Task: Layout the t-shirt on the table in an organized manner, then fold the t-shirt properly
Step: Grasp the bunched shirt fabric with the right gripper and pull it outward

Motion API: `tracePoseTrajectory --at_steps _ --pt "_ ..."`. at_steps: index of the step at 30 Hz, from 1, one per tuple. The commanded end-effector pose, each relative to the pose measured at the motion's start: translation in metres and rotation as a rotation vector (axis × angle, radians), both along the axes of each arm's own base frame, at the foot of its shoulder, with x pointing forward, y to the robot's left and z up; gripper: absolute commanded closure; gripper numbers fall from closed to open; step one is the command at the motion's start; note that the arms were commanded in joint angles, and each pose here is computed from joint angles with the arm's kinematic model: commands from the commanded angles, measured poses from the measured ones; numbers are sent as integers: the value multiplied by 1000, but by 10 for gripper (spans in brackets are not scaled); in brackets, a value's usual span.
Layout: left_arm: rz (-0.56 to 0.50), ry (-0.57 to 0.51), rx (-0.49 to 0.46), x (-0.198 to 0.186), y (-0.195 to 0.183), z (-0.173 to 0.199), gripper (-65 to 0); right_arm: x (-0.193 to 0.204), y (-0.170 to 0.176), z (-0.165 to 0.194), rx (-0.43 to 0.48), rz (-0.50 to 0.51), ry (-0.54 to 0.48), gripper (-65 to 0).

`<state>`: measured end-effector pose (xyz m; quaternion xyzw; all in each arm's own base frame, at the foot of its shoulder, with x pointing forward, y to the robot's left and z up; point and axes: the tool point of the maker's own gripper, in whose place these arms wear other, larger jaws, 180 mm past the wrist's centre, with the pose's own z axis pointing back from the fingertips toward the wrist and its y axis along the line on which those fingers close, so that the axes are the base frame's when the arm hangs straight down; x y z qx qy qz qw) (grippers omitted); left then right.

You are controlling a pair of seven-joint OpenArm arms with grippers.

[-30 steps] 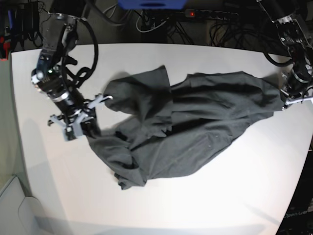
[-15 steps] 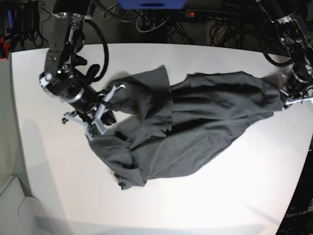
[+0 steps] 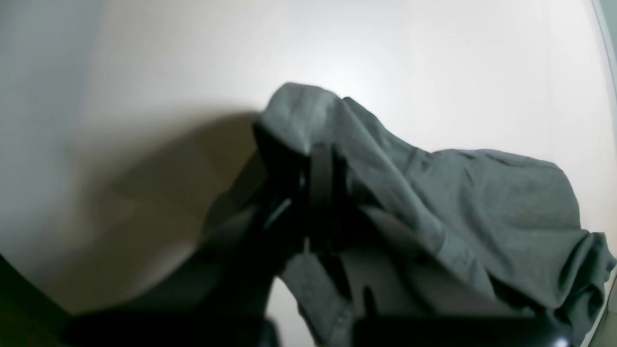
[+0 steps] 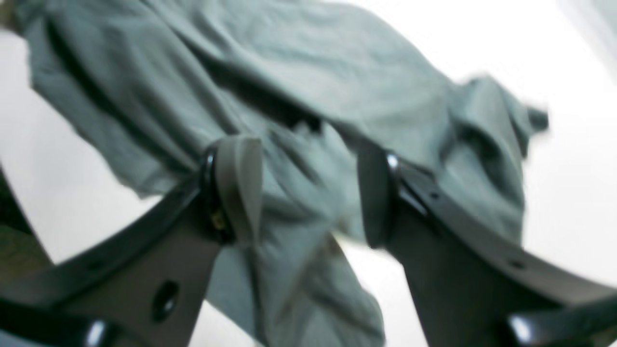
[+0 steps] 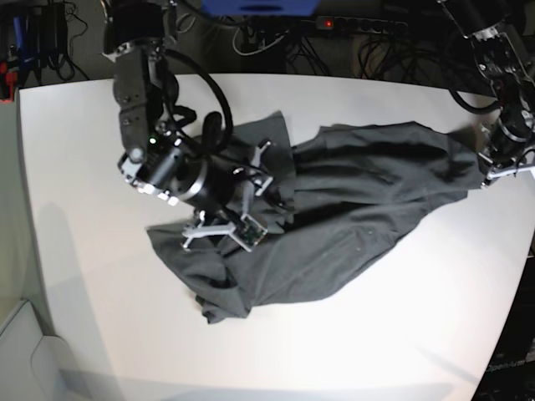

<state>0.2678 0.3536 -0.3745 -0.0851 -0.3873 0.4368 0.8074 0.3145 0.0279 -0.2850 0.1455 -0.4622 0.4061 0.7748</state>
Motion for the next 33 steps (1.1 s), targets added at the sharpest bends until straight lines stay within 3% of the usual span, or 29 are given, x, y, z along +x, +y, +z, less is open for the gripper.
tracePoseTrajectory --at_steps 1,6,14,19,27,29,33 --pt "-4 -32 30 5 6 13 -6 5 10 8 22 29 -23 -328" --pt "1 -31 22 4 5 12 -6 20 17 -19 -14 56 55 -331" --pt "4 -27 9 2 1 7 -6 29 17 -16 -16 55 44 -331" --pt "4 -35 9 4 1 9 -6 29 17 -36 -23 55 101 -331" --pt "4 -37 9 5 1 10 -6 31 6 -45 -32 50 105 -321" --pt "4 -38 9 5 1 10 -6 32 1 -46 -36 48 99 -265" --pt "4 -38 9 5 1 10 -6 30 -6 -71 -59 40 168 -57"
